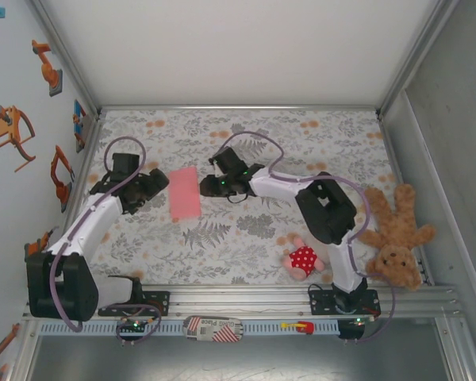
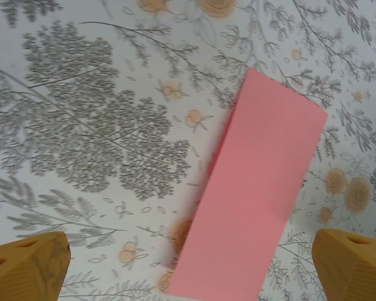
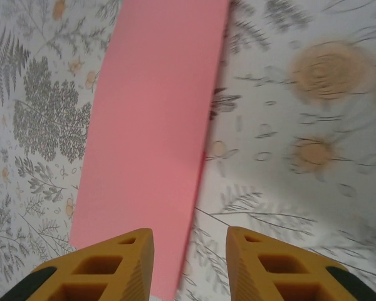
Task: Fold a paper plane with a square sheet of paper (pick it up from the middle)
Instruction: Move the paper to the center of the table.
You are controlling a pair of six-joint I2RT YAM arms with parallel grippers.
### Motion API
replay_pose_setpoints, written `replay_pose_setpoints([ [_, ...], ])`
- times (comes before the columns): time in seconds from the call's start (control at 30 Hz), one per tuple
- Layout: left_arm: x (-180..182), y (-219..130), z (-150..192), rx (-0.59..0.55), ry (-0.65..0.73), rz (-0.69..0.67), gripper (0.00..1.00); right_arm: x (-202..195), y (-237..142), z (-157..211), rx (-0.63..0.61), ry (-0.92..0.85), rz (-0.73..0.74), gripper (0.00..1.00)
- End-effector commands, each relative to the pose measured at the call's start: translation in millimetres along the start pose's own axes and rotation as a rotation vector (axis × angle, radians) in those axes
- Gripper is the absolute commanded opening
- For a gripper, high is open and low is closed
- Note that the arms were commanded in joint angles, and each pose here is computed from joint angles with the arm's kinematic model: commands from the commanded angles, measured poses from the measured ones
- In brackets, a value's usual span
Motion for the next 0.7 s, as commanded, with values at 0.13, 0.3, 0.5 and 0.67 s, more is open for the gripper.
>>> replay_pose_setpoints([
  [0.13,12.1,-9.2,10.3,0.035,0.005,0.027,0.98,23.9,34.0,-9.5,0.004,-0.034,-0.002,0.31],
  [0.3,10.8,-9.2,13.0,0.053,0.002,0.058,0.98,20.5,49.9,-16.2,-0.002,-0.03,0.036,0.31],
  [0.5,7.0,-8.1,15.4,0.08,-0.01,0.1,0.97,6.6,57.3,-11.8,0.03,-0.03,0.115,0.31],
  [0.67,5.7,-11.8,18.6,0.087,-0.011,0.126,0.97,-14.4,56.9,-10.1,0.05,0.013,0.2,0.31],
])
Point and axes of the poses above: each hand's point on the last joint's axis, 136 mm out from that joint toward the fingers, its own y axis out along the fingers, its own x axis along the line the jaws close on, z = x × y, the point moved 8 cm from there along -y, back along the fingers, and after that the axes turned 15 degrees about y, right-handed, at the moved point
